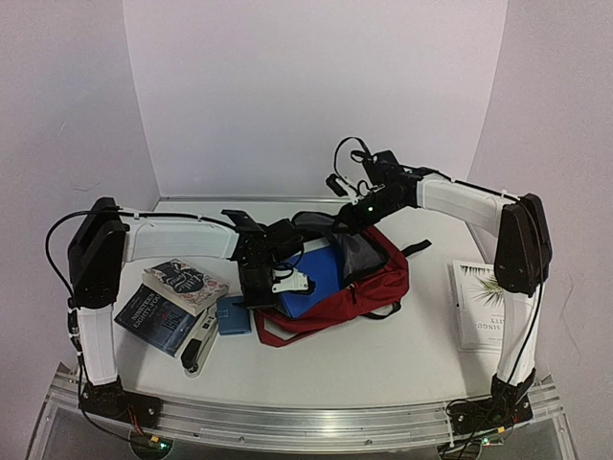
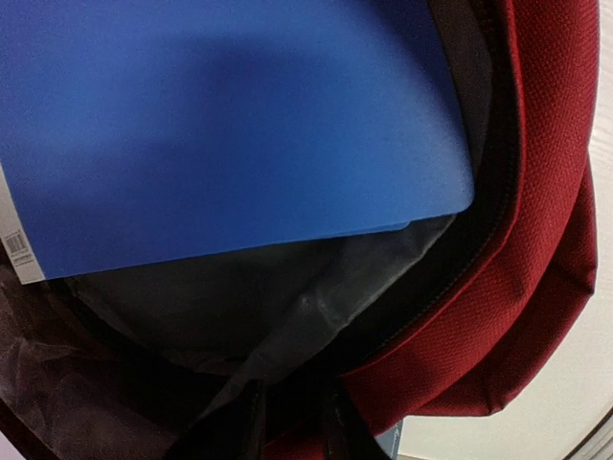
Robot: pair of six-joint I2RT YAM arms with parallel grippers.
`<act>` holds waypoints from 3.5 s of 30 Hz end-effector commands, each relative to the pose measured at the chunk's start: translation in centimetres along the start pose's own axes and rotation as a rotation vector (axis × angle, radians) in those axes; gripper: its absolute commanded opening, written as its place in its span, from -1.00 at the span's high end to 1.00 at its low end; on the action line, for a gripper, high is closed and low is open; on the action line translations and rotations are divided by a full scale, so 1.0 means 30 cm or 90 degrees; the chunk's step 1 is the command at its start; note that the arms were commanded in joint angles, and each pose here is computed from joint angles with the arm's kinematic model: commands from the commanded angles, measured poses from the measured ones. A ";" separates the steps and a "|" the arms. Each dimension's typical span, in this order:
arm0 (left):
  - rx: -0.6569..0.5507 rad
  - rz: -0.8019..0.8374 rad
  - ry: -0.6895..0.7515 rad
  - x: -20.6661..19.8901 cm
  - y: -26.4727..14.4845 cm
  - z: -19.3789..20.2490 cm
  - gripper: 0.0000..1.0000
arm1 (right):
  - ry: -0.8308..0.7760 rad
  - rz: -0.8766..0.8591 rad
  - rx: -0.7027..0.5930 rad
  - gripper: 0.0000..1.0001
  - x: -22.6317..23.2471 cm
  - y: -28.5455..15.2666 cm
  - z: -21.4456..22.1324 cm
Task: Pack the student bag
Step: Adjust the student bag at the center of the board.
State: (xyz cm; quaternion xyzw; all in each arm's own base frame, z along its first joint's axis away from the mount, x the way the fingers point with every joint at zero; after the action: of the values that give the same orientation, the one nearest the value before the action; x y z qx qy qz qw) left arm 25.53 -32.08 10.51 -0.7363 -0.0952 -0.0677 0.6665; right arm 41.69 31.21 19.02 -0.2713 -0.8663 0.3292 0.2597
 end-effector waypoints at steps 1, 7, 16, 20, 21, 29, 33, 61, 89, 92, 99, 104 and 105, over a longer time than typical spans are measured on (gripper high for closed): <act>-0.078 -0.010 -0.029 0.045 -0.085 -0.080 0.88 | -0.011 0.005 -0.015 1.00 -0.003 -0.009 -0.028; -0.166 -0.009 -0.084 0.053 -0.271 -0.103 1.00 | -0.021 0.016 -0.022 1.00 -0.015 -0.001 -0.052; -0.253 0.003 -0.126 0.034 -0.437 -0.095 1.00 | -0.035 0.023 -0.033 1.00 -0.025 0.002 -0.083; -0.284 0.018 -0.139 0.038 -0.474 -0.118 1.00 | -0.033 0.023 -0.028 1.00 -0.025 0.003 -0.073; -0.301 0.019 -0.145 0.042 -0.503 -0.126 1.00 | -0.034 0.026 -0.027 1.00 -0.026 0.004 -0.072; -0.326 0.020 -0.184 -0.009 -0.569 -0.033 1.00 | -0.052 0.053 -0.045 1.00 -0.052 -0.017 -0.109; -0.273 0.069 -0.238 -0.083 -0.412 0.023 1.00 | -0.058 0.054 -0.059 1.00 -0.057 -0.020 -0.144; -0.207 0.172 -0.081 -0.047 -0.057 -0.237 -0.01 | -0.042 0.026 -0.031 1.00 -0.036 -0.013 -0.078; -0.288 0.099 -0.177 -0.021 -0.326 -0.206 0.95 | -0.059 0.049 -0.073 0.93 -0.056 -0.010 -0.183; -0.290 0.105 -0.206 -0.043 -0.288 -0.192 0.71 | -0.056 0.047 -0.069 0.67 -0.047 -0.026 -0.171; -0.340 0.058 -0.264 0.013 -0.404 -0.200 -0.10 | -0.032 0.059 -0.088 -0.42 0.010 -0.211 -0.185; -0.374 0.004 -0.340 0.094 -0.495 -0.231 -0.87 | 0.009 0.097 -0.015 -0.81 -0.039 -0.410 -0.055; -0.376 -0.005 -0.351 0.107 -0.501 -0.236 -0.96 | 0.017 0.109 0.012 -0.86 -0.066 -0.439 -0.002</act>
State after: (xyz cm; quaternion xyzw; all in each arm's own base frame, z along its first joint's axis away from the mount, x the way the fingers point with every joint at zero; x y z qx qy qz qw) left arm 23.46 -36.85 20.47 -0.8644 -0.1799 0.1137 0.4557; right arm 42.48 28.50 24.12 -0.3114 -0.8591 0.3302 0.2364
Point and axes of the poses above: each gripper's point midway between its finger pads, its own y axis out along the fingers, its own x axis along the line the jaws close on, z = x × y, the point moved 4 cm from there along -y, back along the fingers, and after that the axes turned 3 degrees about y, right-handed, at the moved point
